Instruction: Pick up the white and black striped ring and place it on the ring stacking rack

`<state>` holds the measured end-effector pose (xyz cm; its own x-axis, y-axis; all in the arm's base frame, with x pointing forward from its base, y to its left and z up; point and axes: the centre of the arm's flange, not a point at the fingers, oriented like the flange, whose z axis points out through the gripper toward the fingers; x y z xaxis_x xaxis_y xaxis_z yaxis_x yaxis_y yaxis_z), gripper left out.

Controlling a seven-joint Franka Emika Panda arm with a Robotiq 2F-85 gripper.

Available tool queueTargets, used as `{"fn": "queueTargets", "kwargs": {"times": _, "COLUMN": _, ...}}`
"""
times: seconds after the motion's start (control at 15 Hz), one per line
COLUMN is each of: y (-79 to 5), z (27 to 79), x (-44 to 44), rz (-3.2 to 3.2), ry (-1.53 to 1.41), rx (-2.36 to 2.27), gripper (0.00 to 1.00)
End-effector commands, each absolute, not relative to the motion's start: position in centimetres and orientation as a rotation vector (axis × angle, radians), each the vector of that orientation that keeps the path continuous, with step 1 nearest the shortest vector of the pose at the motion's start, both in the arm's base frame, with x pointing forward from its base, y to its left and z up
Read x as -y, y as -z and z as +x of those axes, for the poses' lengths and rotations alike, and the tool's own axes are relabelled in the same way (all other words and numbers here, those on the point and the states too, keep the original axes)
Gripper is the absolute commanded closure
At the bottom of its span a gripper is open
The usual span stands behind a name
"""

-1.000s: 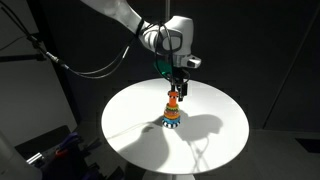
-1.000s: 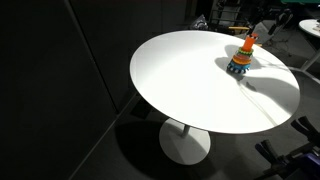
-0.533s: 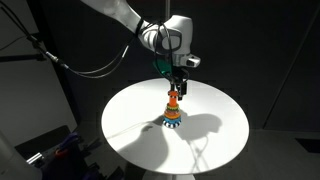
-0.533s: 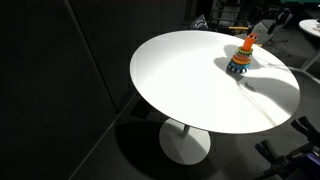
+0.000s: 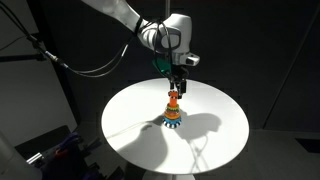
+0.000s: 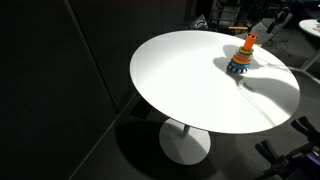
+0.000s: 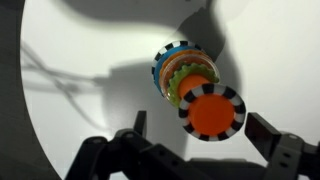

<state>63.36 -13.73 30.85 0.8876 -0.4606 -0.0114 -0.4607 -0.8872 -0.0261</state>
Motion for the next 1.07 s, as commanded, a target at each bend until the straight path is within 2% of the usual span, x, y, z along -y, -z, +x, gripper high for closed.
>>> {"fn": "queueTargets", "kwargs": {"times": 0.0, "y": -31.7, "z": 63.2, "x": 13.5, "rz": -3.037, "ry": -0.007, "rx": -0.739, "gripper": 0.00}}
{"fn": "queueTargets", "kwargs": {"times": 1.0, "y": -30.3, "z": 62.9, "x": 14.2, "rz": -3.084, "ry": -0.027, "rx": -0.773, "gripper": 0.00}}
